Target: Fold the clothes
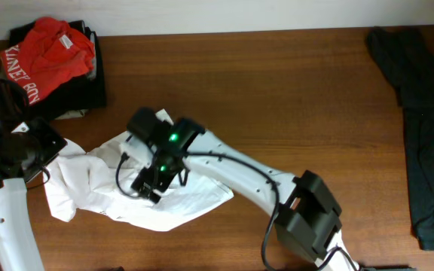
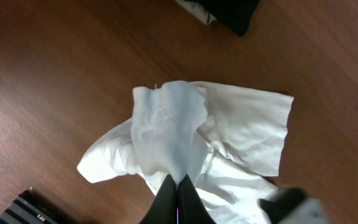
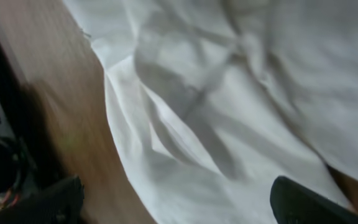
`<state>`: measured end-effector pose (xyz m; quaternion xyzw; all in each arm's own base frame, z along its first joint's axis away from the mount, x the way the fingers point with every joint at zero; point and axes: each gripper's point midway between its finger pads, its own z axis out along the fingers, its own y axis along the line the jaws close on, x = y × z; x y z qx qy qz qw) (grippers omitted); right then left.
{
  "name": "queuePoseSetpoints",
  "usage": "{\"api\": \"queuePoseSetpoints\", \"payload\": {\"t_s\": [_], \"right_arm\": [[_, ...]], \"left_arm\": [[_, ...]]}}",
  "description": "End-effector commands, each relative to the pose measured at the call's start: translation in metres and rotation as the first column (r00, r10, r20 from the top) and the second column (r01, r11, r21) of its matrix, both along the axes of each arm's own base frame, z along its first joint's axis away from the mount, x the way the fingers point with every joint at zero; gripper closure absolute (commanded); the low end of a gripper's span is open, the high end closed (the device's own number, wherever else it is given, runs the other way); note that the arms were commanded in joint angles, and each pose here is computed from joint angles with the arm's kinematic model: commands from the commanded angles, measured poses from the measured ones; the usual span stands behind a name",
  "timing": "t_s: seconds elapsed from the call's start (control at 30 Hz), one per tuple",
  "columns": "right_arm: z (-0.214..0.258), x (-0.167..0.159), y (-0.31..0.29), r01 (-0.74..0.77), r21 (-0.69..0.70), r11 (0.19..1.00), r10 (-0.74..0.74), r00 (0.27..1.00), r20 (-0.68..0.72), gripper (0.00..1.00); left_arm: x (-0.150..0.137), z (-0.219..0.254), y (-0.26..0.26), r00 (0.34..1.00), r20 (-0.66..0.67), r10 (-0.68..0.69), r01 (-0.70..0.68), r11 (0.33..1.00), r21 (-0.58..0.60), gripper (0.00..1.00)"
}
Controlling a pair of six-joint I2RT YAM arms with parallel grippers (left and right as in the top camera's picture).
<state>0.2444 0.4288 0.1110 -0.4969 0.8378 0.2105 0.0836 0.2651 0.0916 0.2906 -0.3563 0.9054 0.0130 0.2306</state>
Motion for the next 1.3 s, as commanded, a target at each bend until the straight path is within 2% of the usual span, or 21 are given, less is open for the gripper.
{"api": "queuePoseSetpoints", "payload": {"t_s": [0.0,0.13,0.23,0.33,0.63,0.8,0.9,0.97,1.1,1.27], "right_arm": [[-0.023,-0.015,0.005,-0.049,-0.003,0.999,0.049,0.999,-0.005,0.0],[-0.044,-0.025,0.006,-0.068,-0.004,0.998,0.068,0.998,-0.007,0.17],[-0.049,-0.027,0.006,-0.066,-0.006,0.998,0.066,0.998,-0.01,0.19],[-0.053,-0.027,0.009,-0.038,0.007,0.999,0.038,0.999,-0.018,0.3],[-0.084,-0.029,0.006,-0.007,-0.037,0.999,0.005,0.998,-0.06,0.37],[-0.086,-0.027,0.007,0.01,-0.042,0.999,-0.013,0.998,-0.062,0.59],[-0.088,-0.018,0.002,0.069,-0.072,0.995,-0.071,0.997,-0.035,0.81],[-0.085,-0.008,-0.001,0.113,-0.087,0.99,-0.114,0.994,-0.006,0.89],[-0.065,0.008,-0.004,0.152,-0.072,0.986,-0.152,0.988,0.006,0.96],[-0.016,0.049,-0.027,0.285,-0.057,0.957,-0.283,0.958,0.033,0.96]], "left_arm": [[0.0,0.002,0.005,1.0,0.002,0.003,-0.003,1.0,0.02,0.99],[0.0,0.002,0.005,1.0,0.002,0.003,-0.003,1.0,0.02,0.99],[0.0,0.002,0.005,1.0,0.002,0.003,-0.003,1.0,0.02,0.99],[0.0,0.002,0.005,1.0,0.002,0.003,-0.003,1.0,0.019,0.99],[0.0,0.002,0.005,1.0,0.002,0.003,-0.003,1.0,0.019,0.99],[0.0,0.002,0.005,1.0,0.002,0.003,-0.003,1.0,0.02,0.99],[0.0,0.002,0.005,1.0,0.002,0.003,-0.003,1.0,0.02,0.99],[0.0,0.002,0.005,1.0,0.002,0.003,-0.003,1.0,0.02,0.99],[0.0,0.002,0.005,1.0,0.002,0.003,-0.003,1.0,0.019,0.99],[0.0,0.002,0.005,1.0,0.002,0.003,-0.003,1.0,0.02,0.99]]}}
